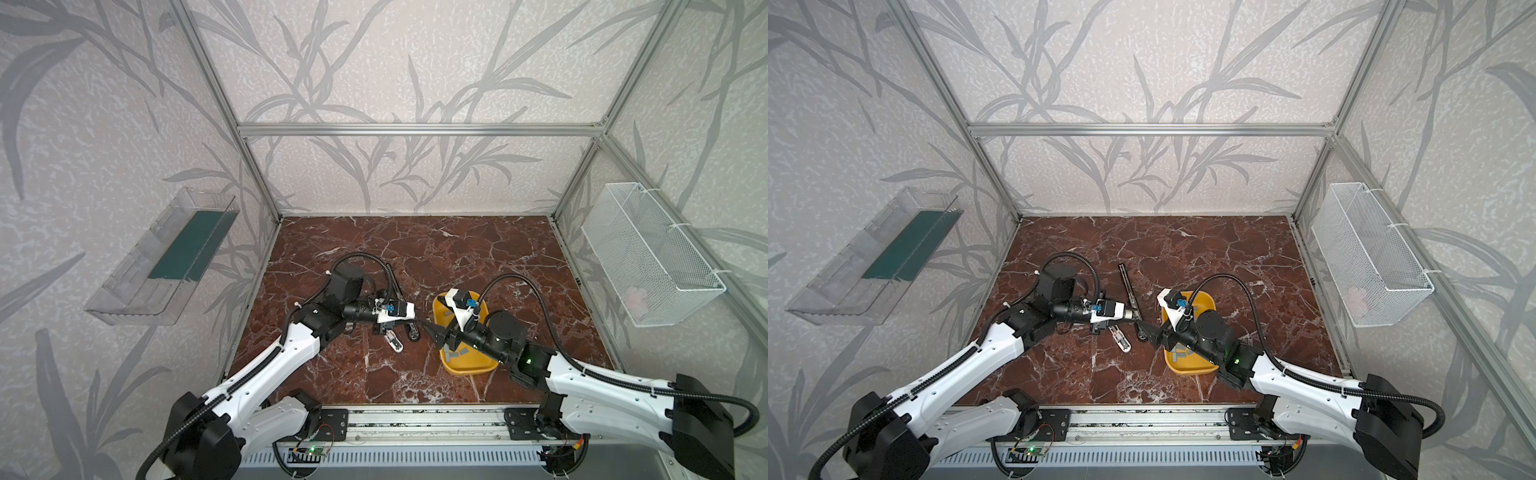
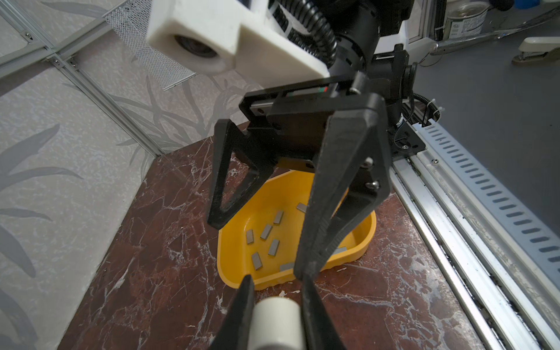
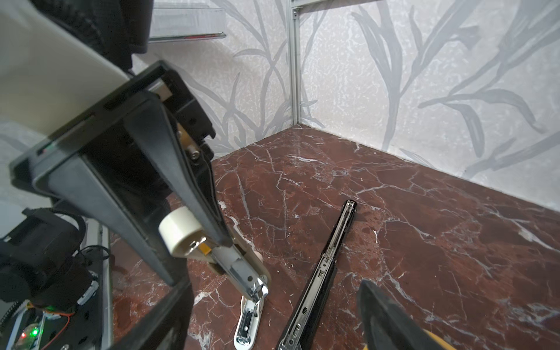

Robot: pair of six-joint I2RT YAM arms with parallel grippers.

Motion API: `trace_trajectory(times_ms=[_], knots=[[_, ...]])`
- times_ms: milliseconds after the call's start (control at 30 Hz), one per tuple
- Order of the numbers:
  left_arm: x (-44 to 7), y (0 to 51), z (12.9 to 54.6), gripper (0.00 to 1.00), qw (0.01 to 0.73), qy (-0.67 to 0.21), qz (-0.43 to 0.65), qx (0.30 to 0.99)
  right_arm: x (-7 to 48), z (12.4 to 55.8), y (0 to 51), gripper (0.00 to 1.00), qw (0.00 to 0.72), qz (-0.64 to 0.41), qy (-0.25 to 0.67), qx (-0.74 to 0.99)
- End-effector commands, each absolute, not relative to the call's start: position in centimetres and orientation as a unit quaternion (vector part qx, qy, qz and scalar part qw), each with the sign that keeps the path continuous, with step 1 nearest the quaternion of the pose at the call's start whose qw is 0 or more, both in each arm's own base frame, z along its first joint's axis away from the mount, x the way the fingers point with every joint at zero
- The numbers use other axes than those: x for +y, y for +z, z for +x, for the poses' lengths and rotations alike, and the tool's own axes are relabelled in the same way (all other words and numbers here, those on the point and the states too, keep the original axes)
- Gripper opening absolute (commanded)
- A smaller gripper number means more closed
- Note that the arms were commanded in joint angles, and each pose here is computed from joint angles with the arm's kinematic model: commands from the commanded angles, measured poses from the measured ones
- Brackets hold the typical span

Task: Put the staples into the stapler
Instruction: 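Close the right gripper on the beige object while the left gripper holds it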

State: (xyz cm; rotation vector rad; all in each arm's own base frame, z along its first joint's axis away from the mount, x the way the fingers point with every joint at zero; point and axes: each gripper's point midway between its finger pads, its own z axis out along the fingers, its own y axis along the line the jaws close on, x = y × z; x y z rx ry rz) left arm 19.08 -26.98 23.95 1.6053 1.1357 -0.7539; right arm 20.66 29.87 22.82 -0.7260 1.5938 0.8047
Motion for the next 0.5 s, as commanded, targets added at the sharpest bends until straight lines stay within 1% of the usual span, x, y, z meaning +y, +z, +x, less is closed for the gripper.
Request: trace_trajectory(times_ms=[0, 67, 167, 467], knots=[[-27.3, 25.9, 18.3, 0.0, 0.502, -0.339, 0.663, 0.44, 31.1, 19.0, 23.8, 0.92, 0.573, -0.353, 0.377, 0.637], [-27.4, 26.1, 18.0, 0.0, 0.496, -0.349, 0.664, 0.437, 31.4, 18.6, 23.8, 0.97, 0.57, -0.363, 0.387, 0.628], [-27.5, 26.4, 17.7, 0.0, 0.491, -0.366, 0.664, 0.43, 31.9, 18.1, 23.6, 1.0, 0.562, -0.373, 0.395, 0.623], [-27.5, 27.0, 16.9, 0.0, 0.49, -0.384, 0.661, 0.418, 33.7, 18.0, 21.9, 1.0, 0.528, -0.39, 0.411, 0.633]])
